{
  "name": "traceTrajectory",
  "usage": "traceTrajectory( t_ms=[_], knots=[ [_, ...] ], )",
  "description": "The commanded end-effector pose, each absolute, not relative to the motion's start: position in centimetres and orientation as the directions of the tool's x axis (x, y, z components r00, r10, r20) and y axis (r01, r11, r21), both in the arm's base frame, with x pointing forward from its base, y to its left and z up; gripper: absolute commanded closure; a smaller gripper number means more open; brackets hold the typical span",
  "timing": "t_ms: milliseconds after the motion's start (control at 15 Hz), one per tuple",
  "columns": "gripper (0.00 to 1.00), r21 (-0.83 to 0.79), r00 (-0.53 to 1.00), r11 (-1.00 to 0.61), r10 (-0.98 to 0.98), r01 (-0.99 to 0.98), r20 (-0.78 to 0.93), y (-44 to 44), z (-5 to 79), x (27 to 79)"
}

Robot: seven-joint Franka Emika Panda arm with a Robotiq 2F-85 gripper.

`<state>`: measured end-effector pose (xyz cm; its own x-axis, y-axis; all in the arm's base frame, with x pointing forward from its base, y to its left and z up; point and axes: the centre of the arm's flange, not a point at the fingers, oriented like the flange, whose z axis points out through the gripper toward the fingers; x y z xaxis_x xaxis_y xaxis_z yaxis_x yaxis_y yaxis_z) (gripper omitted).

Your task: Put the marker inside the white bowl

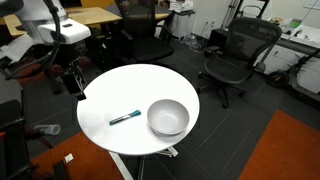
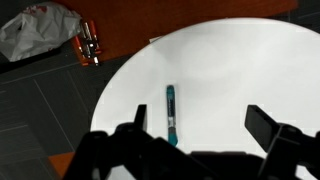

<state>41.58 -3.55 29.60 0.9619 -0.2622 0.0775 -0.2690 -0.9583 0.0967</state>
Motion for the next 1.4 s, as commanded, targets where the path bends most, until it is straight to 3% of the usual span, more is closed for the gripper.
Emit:
traceTrajectory(
  t_ms=[0,1333],
  knots=[
    [0.00,0.101,0.963,-0.960,-0.254,-0.263,0.092,-4.7,27.9,43.1],
    [0.00,0.127,0.958,-0.952,-0.267,-0.279,0.104,-9.1,18.9,49.2]
  ],
)
